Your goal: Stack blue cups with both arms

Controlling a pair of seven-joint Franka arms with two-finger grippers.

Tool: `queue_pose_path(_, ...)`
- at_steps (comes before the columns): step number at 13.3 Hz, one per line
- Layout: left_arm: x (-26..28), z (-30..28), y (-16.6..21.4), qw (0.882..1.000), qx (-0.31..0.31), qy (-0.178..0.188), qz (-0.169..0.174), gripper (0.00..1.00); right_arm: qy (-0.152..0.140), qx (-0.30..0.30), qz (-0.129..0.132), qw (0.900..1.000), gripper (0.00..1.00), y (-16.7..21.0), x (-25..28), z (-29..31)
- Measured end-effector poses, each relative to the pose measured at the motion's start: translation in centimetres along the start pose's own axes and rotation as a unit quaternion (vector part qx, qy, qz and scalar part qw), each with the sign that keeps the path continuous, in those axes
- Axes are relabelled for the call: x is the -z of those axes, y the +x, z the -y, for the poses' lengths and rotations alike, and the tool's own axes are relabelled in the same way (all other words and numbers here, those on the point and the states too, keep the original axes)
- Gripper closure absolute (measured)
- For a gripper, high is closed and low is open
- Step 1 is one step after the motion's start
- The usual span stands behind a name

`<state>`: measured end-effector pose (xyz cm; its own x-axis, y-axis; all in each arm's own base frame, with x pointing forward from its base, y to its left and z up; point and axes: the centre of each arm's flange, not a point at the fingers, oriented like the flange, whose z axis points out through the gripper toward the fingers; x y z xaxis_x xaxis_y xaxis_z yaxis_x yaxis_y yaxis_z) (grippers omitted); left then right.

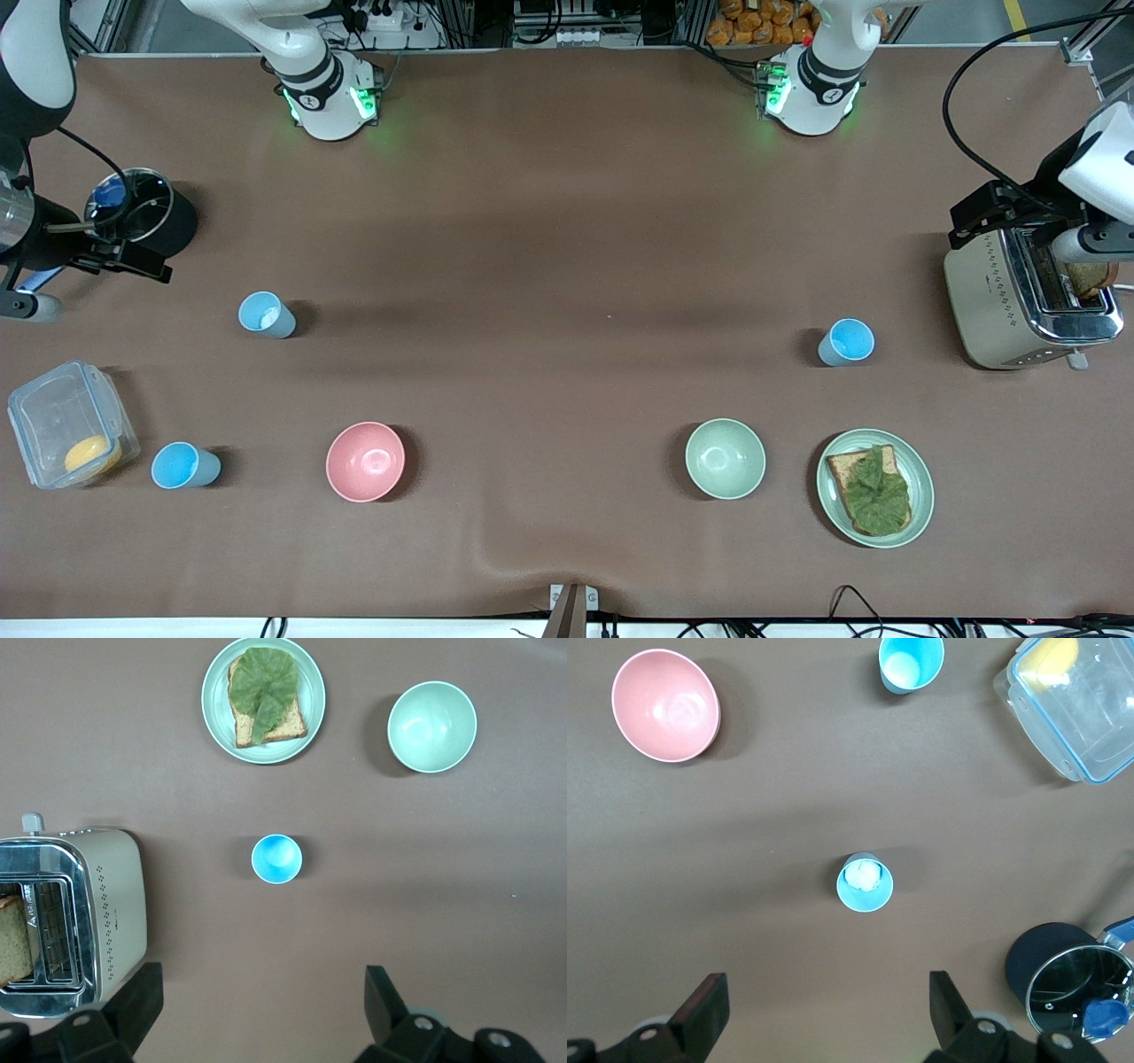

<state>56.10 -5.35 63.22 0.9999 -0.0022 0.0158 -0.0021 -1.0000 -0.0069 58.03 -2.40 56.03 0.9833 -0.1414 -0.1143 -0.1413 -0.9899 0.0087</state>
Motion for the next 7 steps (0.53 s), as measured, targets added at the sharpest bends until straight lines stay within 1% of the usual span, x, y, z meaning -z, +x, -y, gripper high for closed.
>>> queue_pose_path(7,-0.39,-0.30,-0.05,1.000,-0.003,0.000,0.008,0.00,0.000,0.000,0.002,1.000,0.00,-0.05,-0.04,0.00)
